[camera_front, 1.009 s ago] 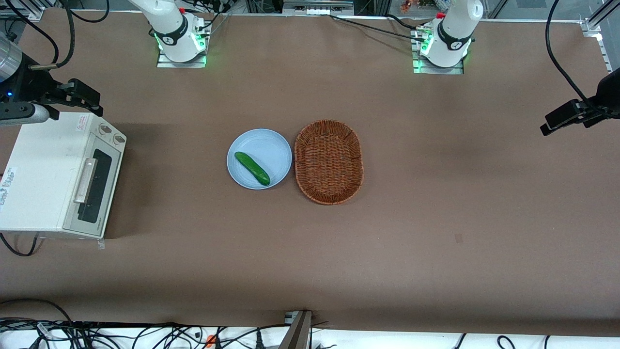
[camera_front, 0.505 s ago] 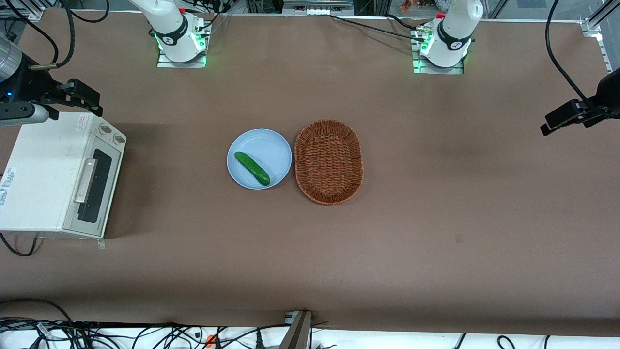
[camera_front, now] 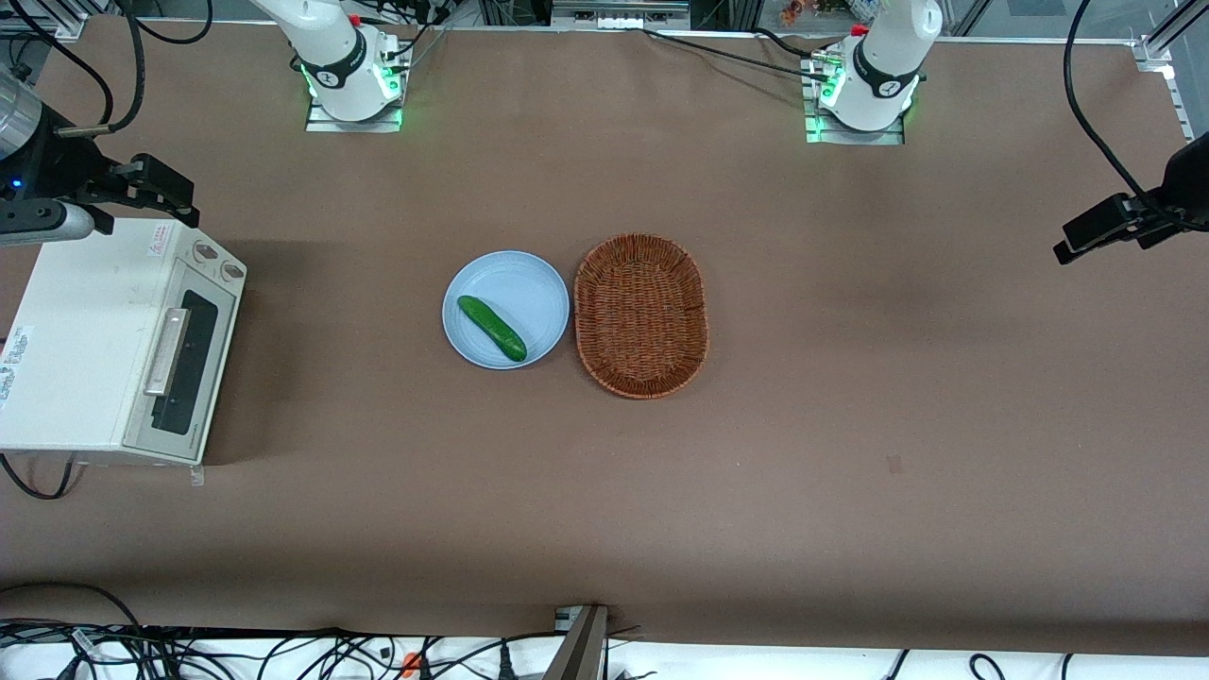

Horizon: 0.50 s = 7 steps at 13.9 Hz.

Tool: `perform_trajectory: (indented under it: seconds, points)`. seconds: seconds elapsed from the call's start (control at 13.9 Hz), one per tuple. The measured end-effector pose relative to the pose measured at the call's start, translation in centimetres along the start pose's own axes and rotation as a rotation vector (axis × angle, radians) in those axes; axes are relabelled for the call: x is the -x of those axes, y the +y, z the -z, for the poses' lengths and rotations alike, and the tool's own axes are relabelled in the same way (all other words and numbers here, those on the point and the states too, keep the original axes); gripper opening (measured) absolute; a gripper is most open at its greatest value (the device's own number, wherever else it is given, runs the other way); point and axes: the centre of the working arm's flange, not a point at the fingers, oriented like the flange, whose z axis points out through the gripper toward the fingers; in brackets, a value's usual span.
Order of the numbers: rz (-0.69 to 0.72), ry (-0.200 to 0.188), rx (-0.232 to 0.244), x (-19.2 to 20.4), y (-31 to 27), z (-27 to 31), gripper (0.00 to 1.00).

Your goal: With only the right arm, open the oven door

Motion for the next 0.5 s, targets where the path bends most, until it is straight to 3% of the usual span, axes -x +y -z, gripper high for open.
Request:
perform_trajectory:
  seconds: [0.5]
  points:
    - [0.0, 0.008, 0.0, -0.11, 0.02, -0.01, 1.0]
